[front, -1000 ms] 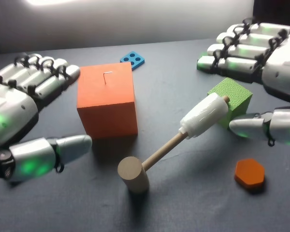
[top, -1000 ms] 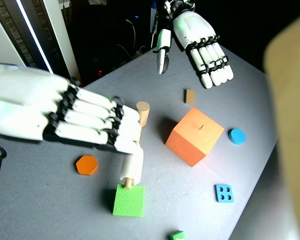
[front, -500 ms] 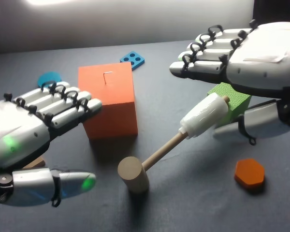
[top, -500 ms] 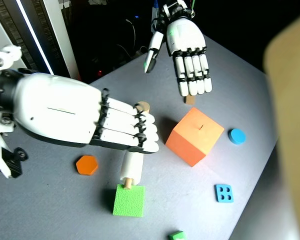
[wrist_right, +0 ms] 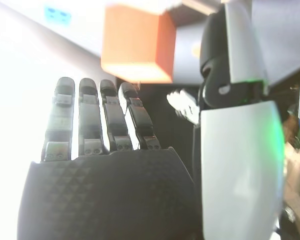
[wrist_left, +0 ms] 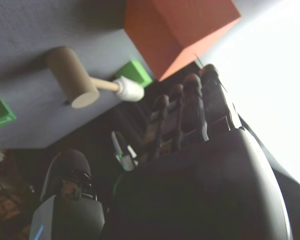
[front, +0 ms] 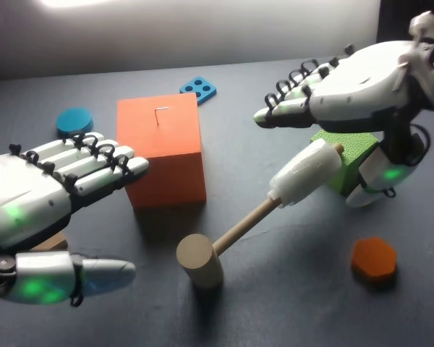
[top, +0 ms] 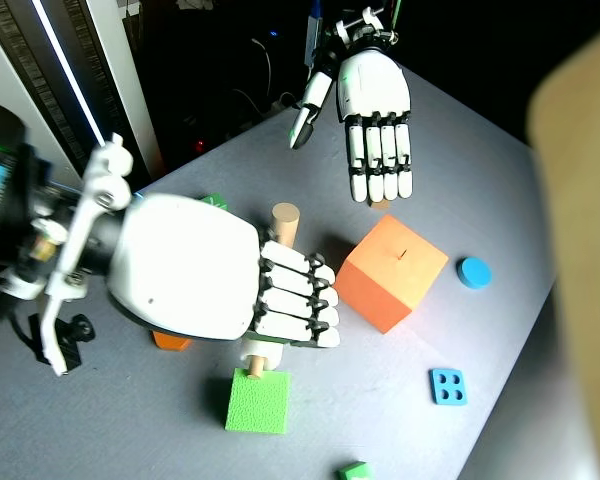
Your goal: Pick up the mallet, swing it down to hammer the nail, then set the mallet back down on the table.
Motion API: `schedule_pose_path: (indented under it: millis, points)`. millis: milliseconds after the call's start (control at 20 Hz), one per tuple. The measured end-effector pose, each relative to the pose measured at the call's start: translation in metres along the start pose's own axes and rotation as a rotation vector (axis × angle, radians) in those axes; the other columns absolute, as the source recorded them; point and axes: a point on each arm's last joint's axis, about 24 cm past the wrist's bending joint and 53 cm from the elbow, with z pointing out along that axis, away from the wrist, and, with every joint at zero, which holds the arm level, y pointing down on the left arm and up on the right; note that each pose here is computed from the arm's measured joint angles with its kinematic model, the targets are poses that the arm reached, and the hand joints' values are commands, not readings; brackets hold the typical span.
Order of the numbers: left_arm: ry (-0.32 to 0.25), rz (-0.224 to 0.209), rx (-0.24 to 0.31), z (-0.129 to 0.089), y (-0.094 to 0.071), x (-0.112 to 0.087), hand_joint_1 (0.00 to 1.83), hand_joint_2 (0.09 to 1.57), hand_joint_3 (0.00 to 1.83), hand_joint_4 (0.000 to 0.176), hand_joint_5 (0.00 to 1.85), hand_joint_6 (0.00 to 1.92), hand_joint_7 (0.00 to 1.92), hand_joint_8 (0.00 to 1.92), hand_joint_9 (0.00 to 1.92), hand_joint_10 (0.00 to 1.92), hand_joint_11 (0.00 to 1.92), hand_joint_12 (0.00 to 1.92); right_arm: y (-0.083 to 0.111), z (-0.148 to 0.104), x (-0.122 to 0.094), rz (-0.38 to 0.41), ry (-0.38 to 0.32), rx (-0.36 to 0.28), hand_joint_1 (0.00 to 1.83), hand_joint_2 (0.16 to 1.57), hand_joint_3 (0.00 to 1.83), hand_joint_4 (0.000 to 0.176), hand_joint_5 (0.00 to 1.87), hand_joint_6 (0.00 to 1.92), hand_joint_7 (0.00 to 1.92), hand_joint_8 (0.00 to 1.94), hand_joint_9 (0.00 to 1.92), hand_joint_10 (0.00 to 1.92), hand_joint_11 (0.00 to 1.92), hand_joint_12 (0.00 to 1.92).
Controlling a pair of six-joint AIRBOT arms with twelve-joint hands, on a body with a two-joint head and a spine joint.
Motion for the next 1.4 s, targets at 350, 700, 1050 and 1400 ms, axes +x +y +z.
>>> schedule_pose_path:
  millis: [350,700,1050,1400]
  points:
    - [-0.010,0.006,0.008,0.014,0.001,-0.002,0.00,1.17,0.00,0.000,0.00,0.00,0.00,0.00,0.00,0.00,0.00,0.00,0.010,0.033,-0.002,0.008,0.012,0.079,1.23,0.96,0.01,0.000,0.00,0.00,0.00,0.00,0.00,0.00,0.00,0.00]
    - [0.004,0.016,-0.009,0.022,0.010,0.001,0.00,1.18,0.00,0.000,0.01,0.00,0.00,0.00,0.00,0.00,0.00,0.00,0.007,0.056,0.014,0.034,0.071,0.121,1.20,0.96,0.00,0.000,0.00,0.00,0.00,0.00,0.00,0.00,0.00,0.00]
    - [-0.001,0.013,-0.010,0.026,0.013,0.001,0.00,1.17,0.00,0.000,0.00,0.00,0.00,0.00,0.00,0.00,0.00,0.00,0.011,0.073,0.033,0.070,0.120,0.133,1.14,0.94,0.00,0.000,0.00,0.00,0.00,0.00,0.00,0.00,0.00,0.00]
    - [0.000,0.009,-0.007,0.029,0.014,0.004,0.00,1.17,0.00,0.000,0.00,0.00,0.00,0.00,0.00,0.00,0.00,0.00,-0.001,0.083,0.041,0.081,0.129,0.150,1.18,0.95,0.00,0.000,0.00,0.00,0.00,0.00,0.00,0.00,0.00,0.00]
